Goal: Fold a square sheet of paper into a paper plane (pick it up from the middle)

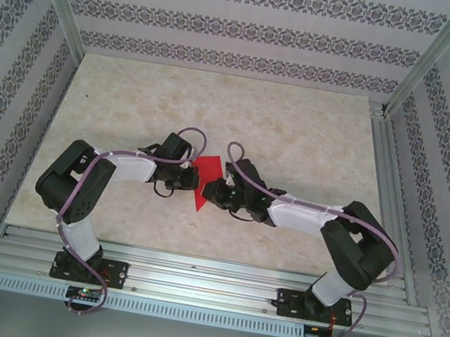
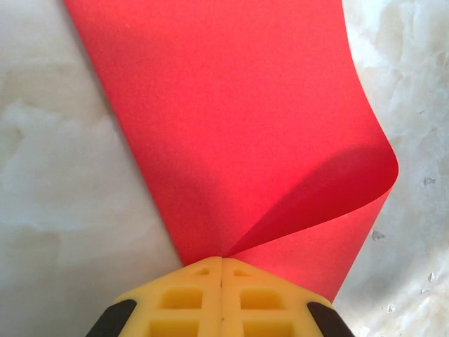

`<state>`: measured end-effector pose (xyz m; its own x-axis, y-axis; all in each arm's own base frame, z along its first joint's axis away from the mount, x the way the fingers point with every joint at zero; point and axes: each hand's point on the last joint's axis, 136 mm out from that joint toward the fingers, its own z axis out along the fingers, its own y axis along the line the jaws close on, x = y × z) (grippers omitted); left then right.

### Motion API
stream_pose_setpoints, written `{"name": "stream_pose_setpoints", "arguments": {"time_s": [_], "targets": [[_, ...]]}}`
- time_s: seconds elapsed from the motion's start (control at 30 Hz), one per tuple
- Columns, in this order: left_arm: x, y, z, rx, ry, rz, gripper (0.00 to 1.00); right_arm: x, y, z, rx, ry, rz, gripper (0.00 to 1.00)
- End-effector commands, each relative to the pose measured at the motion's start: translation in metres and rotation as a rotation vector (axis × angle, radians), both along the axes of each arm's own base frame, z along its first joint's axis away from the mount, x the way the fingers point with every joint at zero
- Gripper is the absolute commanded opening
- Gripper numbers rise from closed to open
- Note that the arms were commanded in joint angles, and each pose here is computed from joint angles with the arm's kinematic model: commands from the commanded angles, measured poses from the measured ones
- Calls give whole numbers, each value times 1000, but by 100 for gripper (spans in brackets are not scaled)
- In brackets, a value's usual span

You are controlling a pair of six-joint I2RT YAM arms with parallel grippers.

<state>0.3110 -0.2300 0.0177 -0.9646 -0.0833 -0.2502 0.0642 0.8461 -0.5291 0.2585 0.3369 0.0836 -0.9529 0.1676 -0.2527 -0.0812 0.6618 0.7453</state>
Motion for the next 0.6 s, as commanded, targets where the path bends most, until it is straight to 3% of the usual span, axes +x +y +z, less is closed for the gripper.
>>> {"name": "stream_pose_setpoints", "arguments": {"time_s": [0.0,0.57], "targets": [[-17,22,-24,125,66,21,3,15,-21,-1,-86,-70,-31,17],[-18,23,-23,129,68,20,3,40,4,-46,-145,-14,36,8]]}}
